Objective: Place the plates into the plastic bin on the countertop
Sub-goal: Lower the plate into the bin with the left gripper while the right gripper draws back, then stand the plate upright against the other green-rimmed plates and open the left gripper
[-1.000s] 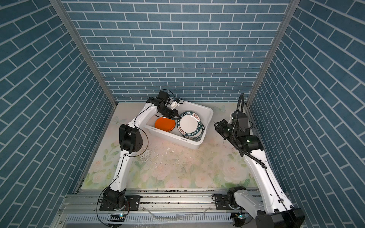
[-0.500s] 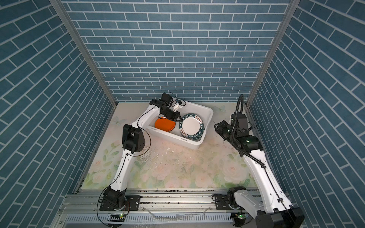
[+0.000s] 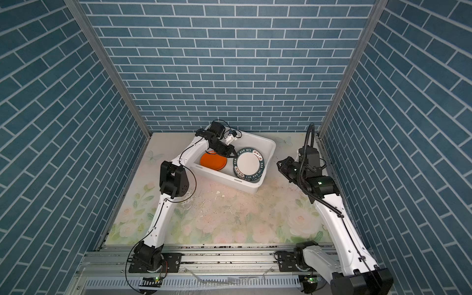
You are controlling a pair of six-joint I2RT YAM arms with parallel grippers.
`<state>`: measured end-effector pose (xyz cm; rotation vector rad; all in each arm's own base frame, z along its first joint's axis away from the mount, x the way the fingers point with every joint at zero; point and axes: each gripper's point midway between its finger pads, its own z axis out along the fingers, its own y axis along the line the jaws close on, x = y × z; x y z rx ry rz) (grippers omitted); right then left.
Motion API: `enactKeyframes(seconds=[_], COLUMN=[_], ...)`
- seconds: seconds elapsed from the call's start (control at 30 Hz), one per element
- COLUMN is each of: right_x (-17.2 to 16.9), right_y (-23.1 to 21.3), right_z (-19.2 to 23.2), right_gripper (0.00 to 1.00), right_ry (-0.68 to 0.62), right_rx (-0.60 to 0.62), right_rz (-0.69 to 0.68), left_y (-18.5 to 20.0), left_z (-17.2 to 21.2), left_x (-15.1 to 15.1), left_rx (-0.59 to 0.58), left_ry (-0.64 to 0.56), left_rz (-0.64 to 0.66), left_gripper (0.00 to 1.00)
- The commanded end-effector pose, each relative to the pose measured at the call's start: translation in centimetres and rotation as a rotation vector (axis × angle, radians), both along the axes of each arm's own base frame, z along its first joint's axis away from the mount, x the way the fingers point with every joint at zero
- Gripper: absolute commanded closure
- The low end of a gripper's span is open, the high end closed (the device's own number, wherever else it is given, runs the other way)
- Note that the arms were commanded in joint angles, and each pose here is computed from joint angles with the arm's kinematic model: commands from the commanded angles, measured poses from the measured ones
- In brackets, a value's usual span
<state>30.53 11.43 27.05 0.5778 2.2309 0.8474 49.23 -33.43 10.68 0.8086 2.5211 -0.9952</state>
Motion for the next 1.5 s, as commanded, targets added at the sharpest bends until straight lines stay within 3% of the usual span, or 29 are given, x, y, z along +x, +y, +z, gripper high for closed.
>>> enactKeyframes(seconds=[0.0, 1.47], right_x=[-0.4, -1.0], right_y=[-0.3, -0.5], right_z=[-0.2, -1.6], right_gripper=[0.73, 0.73], right_ry=[0.014, 0.042], right_rx=[0.024, 0.027], right_rz=[-0.027, -0.029], left_y=[-0.8, -0.4], left_z=[-0.5, -4.0], left_x=[-0.1, -1.2], left_rx=[-0.006, 0.071], left_ry=[-0.003, 0.048], left_rz=[-0.015, -0.031], left_gripper=[0.87, 0.64])
